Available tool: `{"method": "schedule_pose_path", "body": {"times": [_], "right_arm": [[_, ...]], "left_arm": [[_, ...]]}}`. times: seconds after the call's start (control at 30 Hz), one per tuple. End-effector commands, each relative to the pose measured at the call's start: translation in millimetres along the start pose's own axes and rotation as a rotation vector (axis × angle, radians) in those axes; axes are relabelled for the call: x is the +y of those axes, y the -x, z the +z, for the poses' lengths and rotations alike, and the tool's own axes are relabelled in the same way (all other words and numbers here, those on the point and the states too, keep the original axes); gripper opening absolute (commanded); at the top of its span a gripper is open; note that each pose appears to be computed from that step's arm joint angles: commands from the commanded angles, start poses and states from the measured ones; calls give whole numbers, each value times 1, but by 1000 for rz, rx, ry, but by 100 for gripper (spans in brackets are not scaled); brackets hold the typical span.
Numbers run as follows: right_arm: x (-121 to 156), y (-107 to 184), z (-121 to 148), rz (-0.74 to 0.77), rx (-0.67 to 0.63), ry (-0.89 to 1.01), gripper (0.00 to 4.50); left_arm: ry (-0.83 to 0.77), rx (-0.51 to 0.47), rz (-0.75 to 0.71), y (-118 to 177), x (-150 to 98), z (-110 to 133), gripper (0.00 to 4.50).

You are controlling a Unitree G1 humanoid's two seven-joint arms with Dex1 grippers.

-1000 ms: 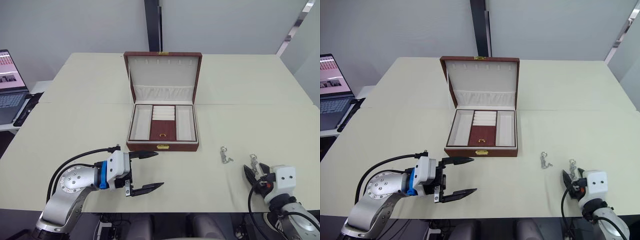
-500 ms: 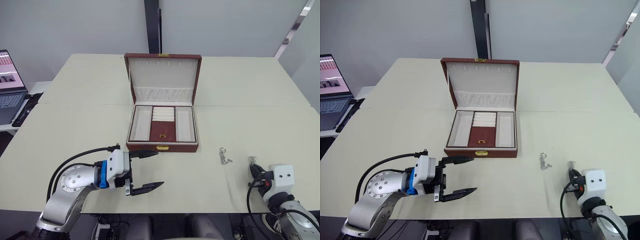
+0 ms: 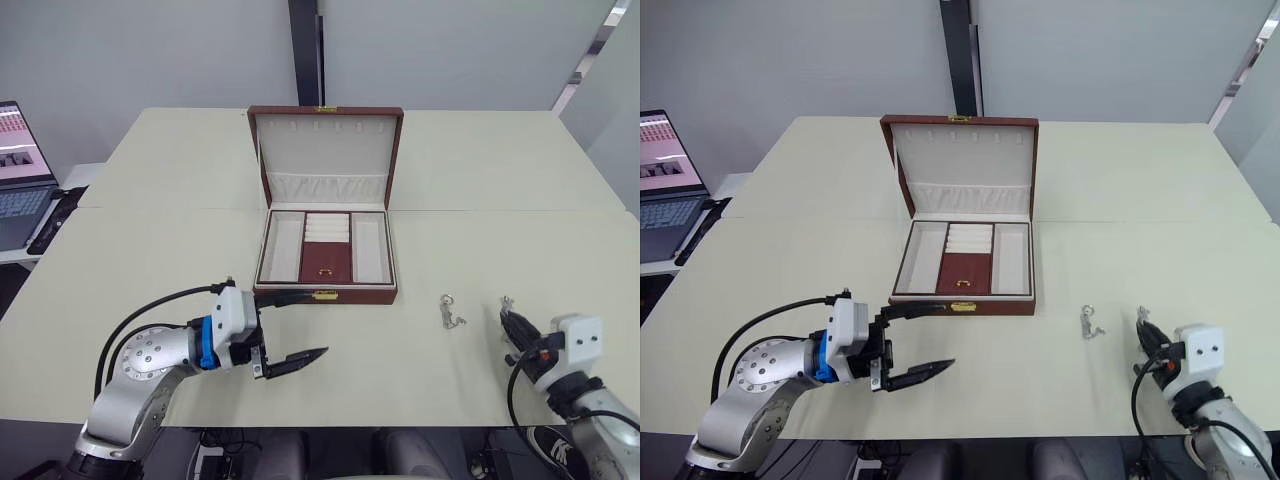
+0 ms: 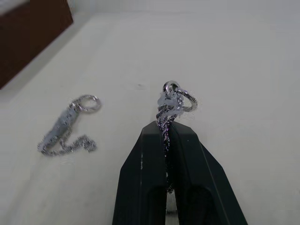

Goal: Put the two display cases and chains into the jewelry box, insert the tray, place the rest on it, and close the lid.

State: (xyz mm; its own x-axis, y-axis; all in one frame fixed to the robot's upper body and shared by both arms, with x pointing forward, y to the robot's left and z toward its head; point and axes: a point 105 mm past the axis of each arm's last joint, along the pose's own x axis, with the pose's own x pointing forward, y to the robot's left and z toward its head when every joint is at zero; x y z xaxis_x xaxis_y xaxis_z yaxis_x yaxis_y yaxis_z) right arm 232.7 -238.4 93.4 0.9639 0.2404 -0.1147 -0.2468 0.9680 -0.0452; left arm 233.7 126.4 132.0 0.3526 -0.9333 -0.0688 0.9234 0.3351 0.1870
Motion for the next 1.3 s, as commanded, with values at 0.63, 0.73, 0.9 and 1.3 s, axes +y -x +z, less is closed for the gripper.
{"method": "schedule_pose_path", "body": {"times": [0.63,0.73,0.9,1.3], "right_arm": [[143,-87,120,721,-180,4,1],[162,-95,130,798,-187,7,1],[199,-115,138,883,-179,42,1],[256,-145,134,982,-161,86,1]], "left_arm": [[82,-37,495,41,6,26,450],[96,-36,577,52,3,26,450],[125,-42,689,64,-1,23,450],[144,-48,805,74,-9,23,450]]}}
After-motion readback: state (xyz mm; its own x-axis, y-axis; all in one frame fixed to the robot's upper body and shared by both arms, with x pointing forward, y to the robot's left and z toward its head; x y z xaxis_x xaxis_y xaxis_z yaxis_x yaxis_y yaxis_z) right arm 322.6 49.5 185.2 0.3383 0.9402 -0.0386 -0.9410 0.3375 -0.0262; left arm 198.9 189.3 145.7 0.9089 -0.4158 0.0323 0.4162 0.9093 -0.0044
